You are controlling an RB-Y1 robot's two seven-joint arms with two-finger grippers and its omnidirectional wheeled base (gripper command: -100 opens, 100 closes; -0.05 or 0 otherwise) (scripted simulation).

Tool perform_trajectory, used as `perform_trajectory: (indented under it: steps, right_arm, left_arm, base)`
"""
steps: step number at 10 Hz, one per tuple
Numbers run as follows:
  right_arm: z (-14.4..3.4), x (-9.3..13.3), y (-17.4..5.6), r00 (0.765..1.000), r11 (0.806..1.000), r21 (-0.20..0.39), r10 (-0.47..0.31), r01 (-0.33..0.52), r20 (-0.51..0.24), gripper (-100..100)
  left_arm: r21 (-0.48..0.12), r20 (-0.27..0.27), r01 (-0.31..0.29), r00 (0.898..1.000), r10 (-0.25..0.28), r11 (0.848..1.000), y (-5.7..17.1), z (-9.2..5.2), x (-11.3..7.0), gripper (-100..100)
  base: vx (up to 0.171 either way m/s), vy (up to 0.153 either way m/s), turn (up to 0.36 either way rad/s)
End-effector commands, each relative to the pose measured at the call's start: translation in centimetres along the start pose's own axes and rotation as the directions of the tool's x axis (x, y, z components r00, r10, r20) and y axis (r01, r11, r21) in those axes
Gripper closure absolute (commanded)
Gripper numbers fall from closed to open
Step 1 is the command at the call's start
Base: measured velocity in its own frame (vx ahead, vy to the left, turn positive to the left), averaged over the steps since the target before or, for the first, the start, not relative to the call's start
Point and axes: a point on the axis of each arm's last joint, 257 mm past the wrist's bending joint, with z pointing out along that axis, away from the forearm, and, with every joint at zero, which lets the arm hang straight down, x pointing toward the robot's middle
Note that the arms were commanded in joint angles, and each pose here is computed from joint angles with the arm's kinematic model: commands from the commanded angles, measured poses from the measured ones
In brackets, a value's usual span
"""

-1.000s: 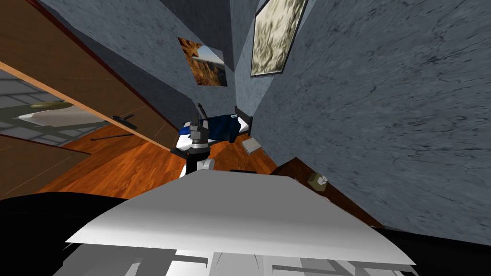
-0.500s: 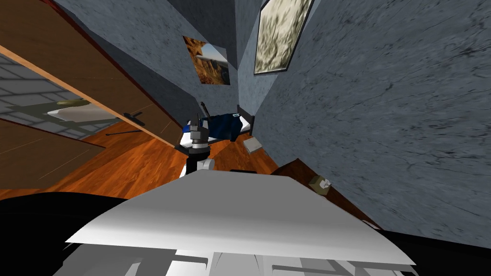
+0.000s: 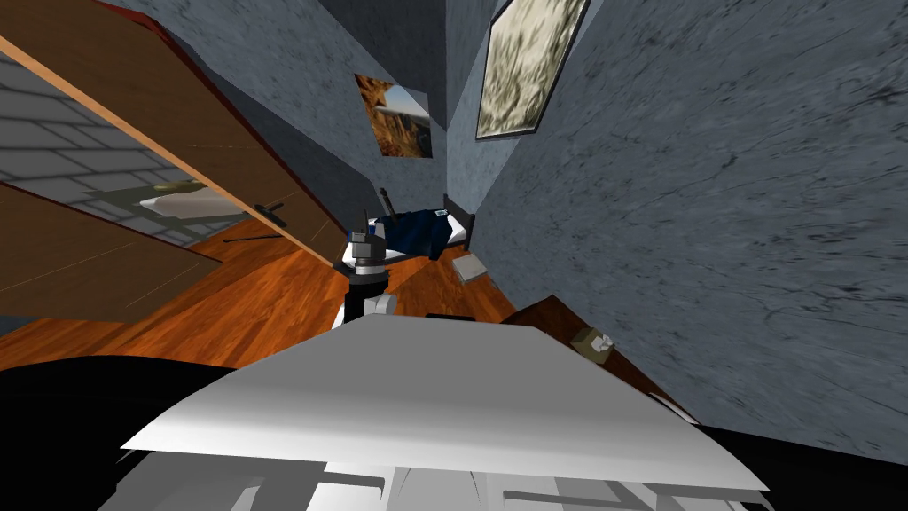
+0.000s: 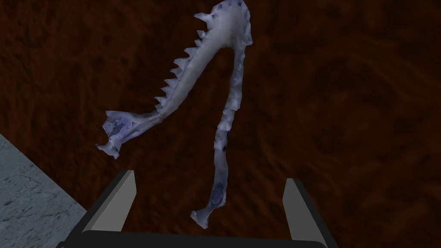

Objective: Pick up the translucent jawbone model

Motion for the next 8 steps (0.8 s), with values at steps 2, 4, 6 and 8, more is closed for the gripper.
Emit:
perform_trajectory:
  steps: [2, 4, 6, 8]
  right_arm:
    - [0.17, -0.17, 0.14, 1.0, 1.0, -0.002, 0.009, -0.009, -0.003, -100]
    - [0.18, -0.18, 0.15, 1.0, 1.0, -0.002, 0.009, -0.009, -0.004, 100]
    - [0.18, -0.11, 0.16, 1.0, 1.0, -0.002, 0.011, -0.011, -0.004, 100]
    - [0.18, -0.11, 0.18, 1.0, 1.0, -0.003, 0.011, -0.011, -0.005, 0]
  left_arm:
    - [0.0, 0.0, 0.0, 1.0, 0.0, 1.0, 0.0, 0.0, 0.0, 0]
    - [0.0, 0.0, 0.0, 1.0, 0.0, 1.0, 0.0, 0.0, 0.0, 0]
    - [0.0, 0.0, 0.0, 1.0, 0.0, 1.0, 0.0, 0.0, 0.0, 0]
    - [0.0, 0.0, 0.0, 1.0, 0.0, 1.0, 0.0, 0.0, 0.0, 0]
  base:
    - [-0.042, -0.014, 0.067]
    - [0.0, 0.0, 0.0]
    - [0.0, 0.0, 0.0]
    - [0.0, 0.0, 0.0]
